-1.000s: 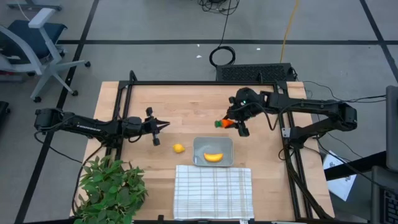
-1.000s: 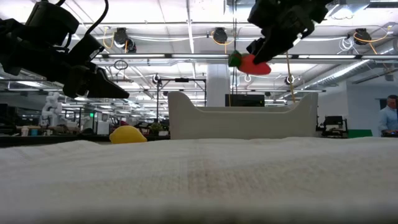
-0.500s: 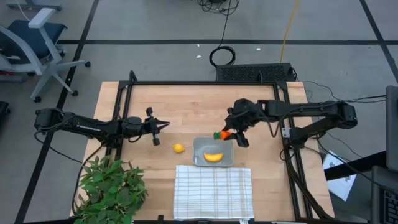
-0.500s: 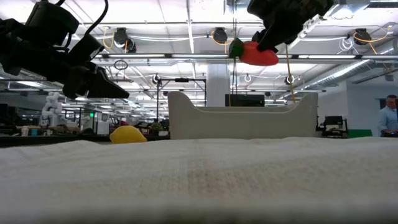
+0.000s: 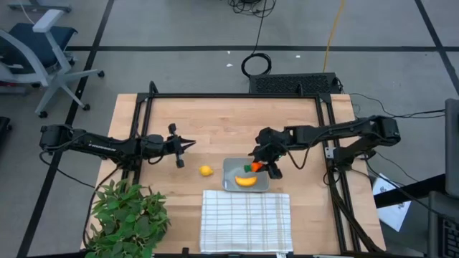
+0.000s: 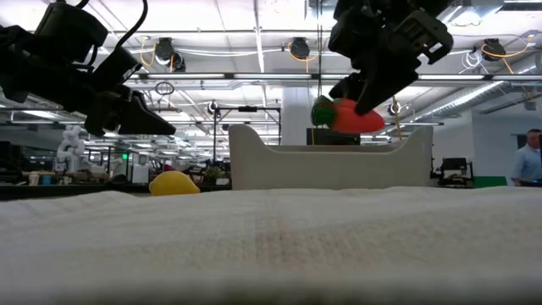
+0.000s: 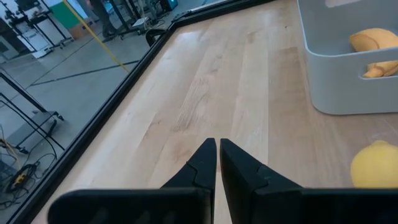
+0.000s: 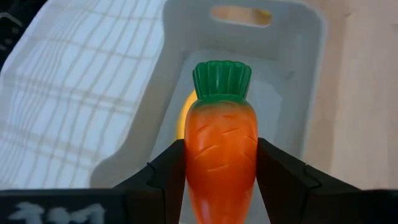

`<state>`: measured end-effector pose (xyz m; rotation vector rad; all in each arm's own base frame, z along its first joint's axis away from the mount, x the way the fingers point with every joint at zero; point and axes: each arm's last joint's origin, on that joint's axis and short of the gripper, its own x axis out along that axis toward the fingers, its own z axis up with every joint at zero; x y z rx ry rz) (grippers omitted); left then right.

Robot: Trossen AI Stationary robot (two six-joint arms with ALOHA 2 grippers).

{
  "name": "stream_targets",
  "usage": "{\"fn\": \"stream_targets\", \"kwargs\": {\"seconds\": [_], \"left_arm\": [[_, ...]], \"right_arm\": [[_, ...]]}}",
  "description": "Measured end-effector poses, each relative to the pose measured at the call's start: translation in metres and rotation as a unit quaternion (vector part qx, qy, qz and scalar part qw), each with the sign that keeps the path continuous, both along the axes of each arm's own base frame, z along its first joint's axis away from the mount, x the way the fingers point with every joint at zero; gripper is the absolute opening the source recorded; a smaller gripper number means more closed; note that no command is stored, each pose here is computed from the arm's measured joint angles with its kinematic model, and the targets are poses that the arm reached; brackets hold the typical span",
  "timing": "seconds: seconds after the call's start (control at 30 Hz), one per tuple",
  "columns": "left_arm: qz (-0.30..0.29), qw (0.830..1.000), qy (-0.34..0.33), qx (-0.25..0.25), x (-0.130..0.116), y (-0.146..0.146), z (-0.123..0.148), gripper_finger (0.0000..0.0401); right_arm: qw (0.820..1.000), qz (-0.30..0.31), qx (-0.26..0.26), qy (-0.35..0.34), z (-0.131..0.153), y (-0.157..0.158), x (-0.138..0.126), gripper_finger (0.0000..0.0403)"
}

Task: Pick and placing Produce into tupperware
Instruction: Put the orange carrot into the gray bin

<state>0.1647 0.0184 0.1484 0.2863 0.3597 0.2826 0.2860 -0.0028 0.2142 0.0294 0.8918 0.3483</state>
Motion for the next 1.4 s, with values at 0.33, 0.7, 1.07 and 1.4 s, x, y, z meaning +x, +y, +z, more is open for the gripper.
{"fn": "stream_targets", "kwargs": {"seconds": [0.33,0.7,1.07,1.4], "left_arm": [[0.0,1.0,0.0,0.0,0.0,0.0,0.0,0.0026],[0.0,1.0,0.002,-0.001,0.0,0.0,0.0,0.0026],[0.001,1.0,0.003,-0.003,0.0,0.0,-0.001,0.0026],[0.002,1.0,0.001,-0.009,0.0,0.0,-0.001,0.0026]], "right_arm": [[1.0,-0.006,-0.001,-0.02,0.001,0.014,0.006,0.0153],[0.99,0.025,-0.127,-0.058,-0.008,0.027,0.016,0.0152],[0.984,0.039,-0.171,-0.033,-0.03,0.041,0.024,0.0152],[0.978,-0.009,-0.207,-0.02,-0.035,0.06,0.022,0.0152]]}}
